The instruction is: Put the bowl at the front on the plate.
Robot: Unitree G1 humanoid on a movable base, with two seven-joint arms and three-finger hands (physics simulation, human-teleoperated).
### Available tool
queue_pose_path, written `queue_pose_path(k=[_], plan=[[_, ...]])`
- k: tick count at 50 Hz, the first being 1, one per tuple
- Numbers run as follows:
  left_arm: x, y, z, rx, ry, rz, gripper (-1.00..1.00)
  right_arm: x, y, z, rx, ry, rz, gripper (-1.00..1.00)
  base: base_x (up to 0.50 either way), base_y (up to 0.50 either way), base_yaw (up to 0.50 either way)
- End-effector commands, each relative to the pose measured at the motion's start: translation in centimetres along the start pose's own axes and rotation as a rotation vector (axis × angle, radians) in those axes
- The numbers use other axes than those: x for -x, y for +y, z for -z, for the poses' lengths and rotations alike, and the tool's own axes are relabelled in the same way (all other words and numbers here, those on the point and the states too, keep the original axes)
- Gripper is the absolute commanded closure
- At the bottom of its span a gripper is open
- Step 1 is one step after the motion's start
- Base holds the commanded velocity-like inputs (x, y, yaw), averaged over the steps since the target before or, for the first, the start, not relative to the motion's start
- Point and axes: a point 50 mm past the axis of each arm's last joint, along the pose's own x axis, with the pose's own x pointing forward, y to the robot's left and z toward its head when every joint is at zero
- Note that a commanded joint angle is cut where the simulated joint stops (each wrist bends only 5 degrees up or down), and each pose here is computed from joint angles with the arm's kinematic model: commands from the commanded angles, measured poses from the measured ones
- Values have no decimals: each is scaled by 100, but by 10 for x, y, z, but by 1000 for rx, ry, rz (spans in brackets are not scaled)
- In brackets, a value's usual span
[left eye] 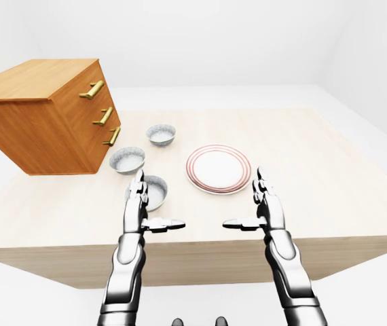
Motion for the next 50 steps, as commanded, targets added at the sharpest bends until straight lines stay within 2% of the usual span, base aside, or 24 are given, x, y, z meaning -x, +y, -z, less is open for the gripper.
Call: queue_pose_path(k=[1, 3, 6, 13, 17, 18, 19, 24, 26, 27, 28, 31, 32, 37, 41, 43, 46, 50], plan=[[-11, 18, -9, 9, -27, -113, -100, -4, -10, 4, 32, 29, 40, -100, 0, 0, 0], [-5, 19, -13, 48, -13, -95, -100, -5, -9, 4, 27, 24, 36, -100, 0, 0, 0], [-1, 24, -23, 33, -101, -143, -100, -4, -9, 4, 36, 32, 40, -100, 0, 0, 0], [4, 57, -39, 81, -136, -369, -100, -3, -7, 4, 61, 33, 45, -100, 0, 0, 0], [16, 68, -51, 80, -171, -419, -100, -4, -7, 4, 61, 37, 46, -100, 0, 0, 0], [18, 71, -52, 69, -176, -437, -100, -4, -7, 4, 62, 38, 47, -100, 0, 0, 0], [24, 78, -55, 72, -190, -488, -100, -5, -7, 5, 62, 38, 46, -100, 0, 0, 0], [42, 91, -65, 69, -240, -562, -100, -5, -7, 7, 65, 41, 46, -100, 0, 0, 0], [50, 103, -65, 57, -246, -698, -100, -2, -8, 1, 11, 19, 40, -100, 0, 0, 0], [53, 107, -64, 70, -244, -739, -100, -2, -9, 2, 17, 23, 49, -100, 0, 0, 0], [56, 108, -65, 53, -247, -734, -100, -2, -10, 1, -8, 10, 47, -100, 0, 0, 0], [71, 124, -63, 25, -237, -883, -100, -2, -9, 1, 5, 12, 51, -100, 0, 0, 0], [73, 127, -62, 31, -235, -911, -100, -2, -9, 1, 10, 12, 53, -100, 0, 0, 0], [91, 142, -62, 83, -245, -951, -100, -1, -10, 1, 22, 12, 62, -100, 0, 0, 0], [97, 156, -55, 53, -208, -1075, -100, -1, -11, 2, 25, 19, 73, -100, 0, 0, 0], [99, 158, -52, 44, -193, -1087, -100, -2, -11, 2, 27, 25, 78, -100, 0, 0, 0], [107, 166, -47, 47, -174, -1152, -100, -2, -12, 4, 27, 30, 82, -100, 0, 0, 0], [110, 169, -48, 52, -179, -1167, -100, -2, -12, 4, 31, 37, 84, -100, 0, 0, 0]])
